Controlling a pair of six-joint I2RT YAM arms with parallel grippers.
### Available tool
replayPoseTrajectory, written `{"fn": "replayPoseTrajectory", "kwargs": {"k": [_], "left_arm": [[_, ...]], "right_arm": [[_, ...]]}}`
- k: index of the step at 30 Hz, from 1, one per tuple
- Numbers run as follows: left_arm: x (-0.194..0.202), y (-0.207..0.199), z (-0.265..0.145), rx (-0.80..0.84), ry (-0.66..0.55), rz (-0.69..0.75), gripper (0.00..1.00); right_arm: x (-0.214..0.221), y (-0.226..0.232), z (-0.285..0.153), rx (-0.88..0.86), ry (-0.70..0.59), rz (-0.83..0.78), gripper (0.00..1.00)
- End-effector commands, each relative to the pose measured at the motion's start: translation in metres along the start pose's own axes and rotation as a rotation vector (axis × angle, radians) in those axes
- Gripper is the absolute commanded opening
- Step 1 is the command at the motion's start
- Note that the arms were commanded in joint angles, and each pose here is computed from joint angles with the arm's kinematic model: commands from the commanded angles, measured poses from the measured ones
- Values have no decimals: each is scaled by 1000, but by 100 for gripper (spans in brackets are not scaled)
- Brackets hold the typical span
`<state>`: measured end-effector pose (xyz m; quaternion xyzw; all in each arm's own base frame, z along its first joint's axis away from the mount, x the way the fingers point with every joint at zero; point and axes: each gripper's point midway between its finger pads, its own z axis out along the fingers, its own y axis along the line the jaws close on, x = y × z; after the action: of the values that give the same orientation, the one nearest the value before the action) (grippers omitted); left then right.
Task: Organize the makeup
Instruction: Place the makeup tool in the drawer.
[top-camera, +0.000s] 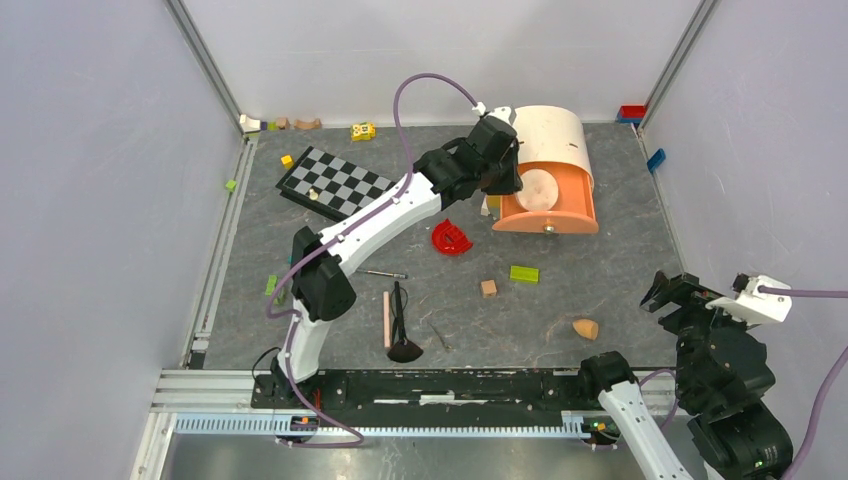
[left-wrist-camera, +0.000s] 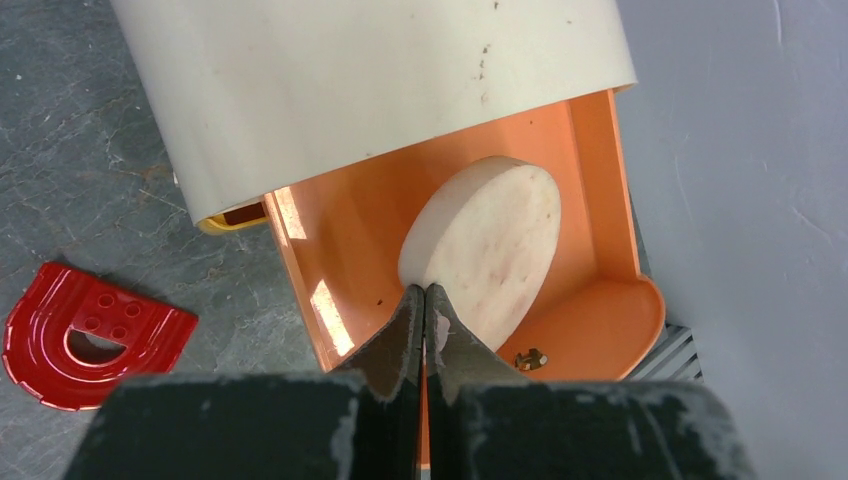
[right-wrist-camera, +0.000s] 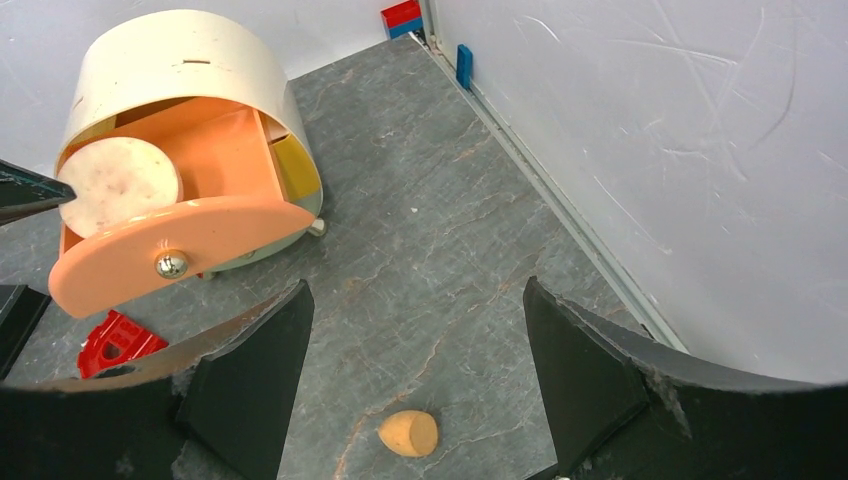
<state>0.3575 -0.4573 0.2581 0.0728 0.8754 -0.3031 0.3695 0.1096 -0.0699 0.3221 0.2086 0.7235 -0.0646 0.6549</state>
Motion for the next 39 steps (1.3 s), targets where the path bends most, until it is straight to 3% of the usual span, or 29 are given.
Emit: {"fn": "replayPoseTrajectory", "kwargs": {"k": [1, 20, 32, 39], "left_arm": [[-18, -9, -2, 12, -67, 10, 2], [-7, 17, 5, -91, -62, 36, 3], [-8, 20, 1, -108, -70, 39, 28], [-17, 14, -9, -85, -87, 45, 35]], "right_arm": [[0, 0, -2, -12, -8, 14, 84], [7, 5, 1, -32, 7, 10, 84], [9, 8, 2, -42, 11, 9, 84], [9, 8, 2, -45, 11, 7, 84]]}}
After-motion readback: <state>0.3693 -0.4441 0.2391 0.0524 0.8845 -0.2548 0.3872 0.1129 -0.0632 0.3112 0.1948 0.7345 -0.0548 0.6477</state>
